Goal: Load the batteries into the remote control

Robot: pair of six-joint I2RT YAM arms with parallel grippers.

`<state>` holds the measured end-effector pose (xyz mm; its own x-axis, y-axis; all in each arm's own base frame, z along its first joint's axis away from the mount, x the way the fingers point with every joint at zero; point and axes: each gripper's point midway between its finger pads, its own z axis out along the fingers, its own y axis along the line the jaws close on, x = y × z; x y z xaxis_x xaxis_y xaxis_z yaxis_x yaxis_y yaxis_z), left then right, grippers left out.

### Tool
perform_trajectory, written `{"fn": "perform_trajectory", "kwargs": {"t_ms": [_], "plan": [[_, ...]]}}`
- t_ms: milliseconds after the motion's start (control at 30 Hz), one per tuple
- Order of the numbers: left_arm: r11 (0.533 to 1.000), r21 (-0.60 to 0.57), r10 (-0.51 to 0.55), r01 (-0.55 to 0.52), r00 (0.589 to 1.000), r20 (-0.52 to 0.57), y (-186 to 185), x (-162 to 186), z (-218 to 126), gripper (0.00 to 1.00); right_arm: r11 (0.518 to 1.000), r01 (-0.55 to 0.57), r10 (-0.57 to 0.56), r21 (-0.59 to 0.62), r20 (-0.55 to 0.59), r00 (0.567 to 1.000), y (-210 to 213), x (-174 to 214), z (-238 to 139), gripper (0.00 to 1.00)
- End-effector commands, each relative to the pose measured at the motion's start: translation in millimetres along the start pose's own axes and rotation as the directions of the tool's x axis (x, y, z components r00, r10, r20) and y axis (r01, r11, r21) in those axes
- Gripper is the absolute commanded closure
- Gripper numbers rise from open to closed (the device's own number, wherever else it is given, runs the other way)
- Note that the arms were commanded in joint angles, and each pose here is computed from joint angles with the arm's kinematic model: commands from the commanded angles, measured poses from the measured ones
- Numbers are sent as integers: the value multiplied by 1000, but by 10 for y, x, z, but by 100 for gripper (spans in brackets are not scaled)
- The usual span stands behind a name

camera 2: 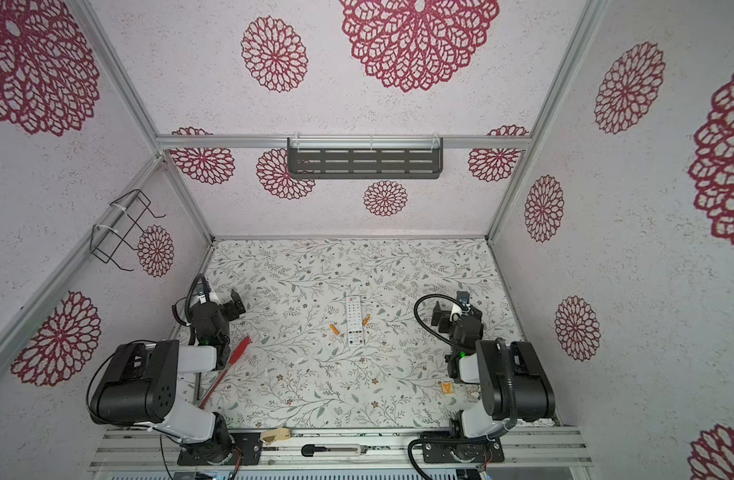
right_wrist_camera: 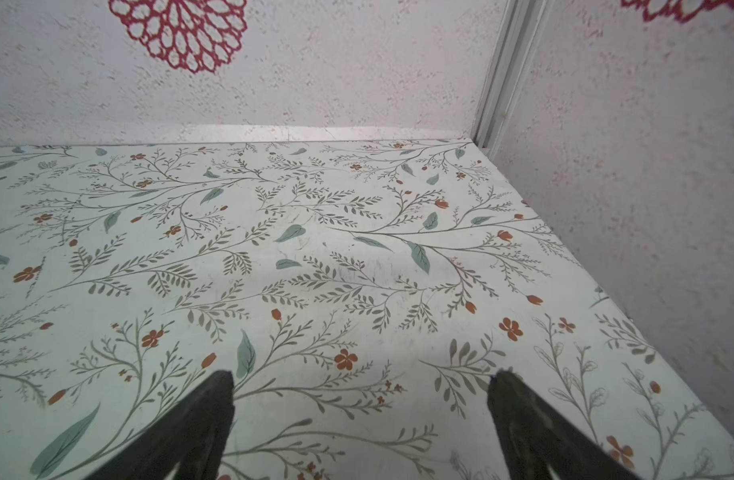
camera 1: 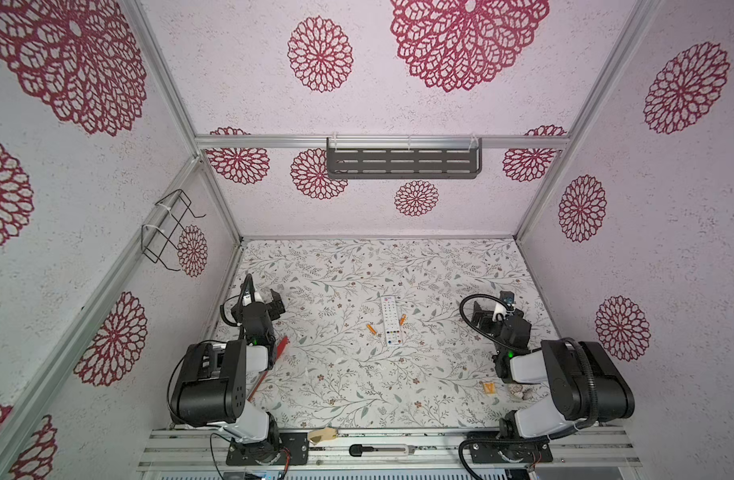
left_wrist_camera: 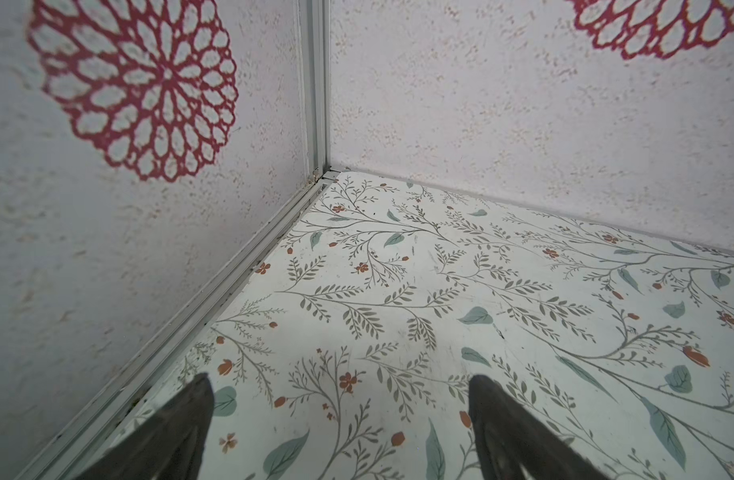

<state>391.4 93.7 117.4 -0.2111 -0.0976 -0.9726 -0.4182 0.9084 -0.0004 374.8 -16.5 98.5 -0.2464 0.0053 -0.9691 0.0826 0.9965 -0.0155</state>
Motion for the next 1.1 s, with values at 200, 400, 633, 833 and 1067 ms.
{"fn": "perform_trajectory", "kwargs": {"t_ms": [200, 400, 633, 833, 1067], "plan": [[1000, 3, -7, 7, 1000, 16, -3, -69, 23, 3, 1000, -15, 16, -2, 49, 999, 13, -151, 21, 1], [1000, 3, -7, 7, 1000, 16, -3, -73, 26, 3, 1000, -16, 16, 0, 48, 999, 8, -145, 21, 1], [1000, 3, -6, 6, 1000, 15, -3, -68, 23, 3, 1000, -14, 14, 1, 48, 999, 11, -146, 20, 1], [1000, 3, -6, 6, 1000, 15, -2, -67, 24, 3, 1000, -12, 12, 3, 49, 999, 14, -148, 19, 1], [998, 48, 26, -27, 1000, 10, -114, -95, 11, 3, 1000, -11, 11, 3, 49, 999, 18, -146, 18, 1]]}}
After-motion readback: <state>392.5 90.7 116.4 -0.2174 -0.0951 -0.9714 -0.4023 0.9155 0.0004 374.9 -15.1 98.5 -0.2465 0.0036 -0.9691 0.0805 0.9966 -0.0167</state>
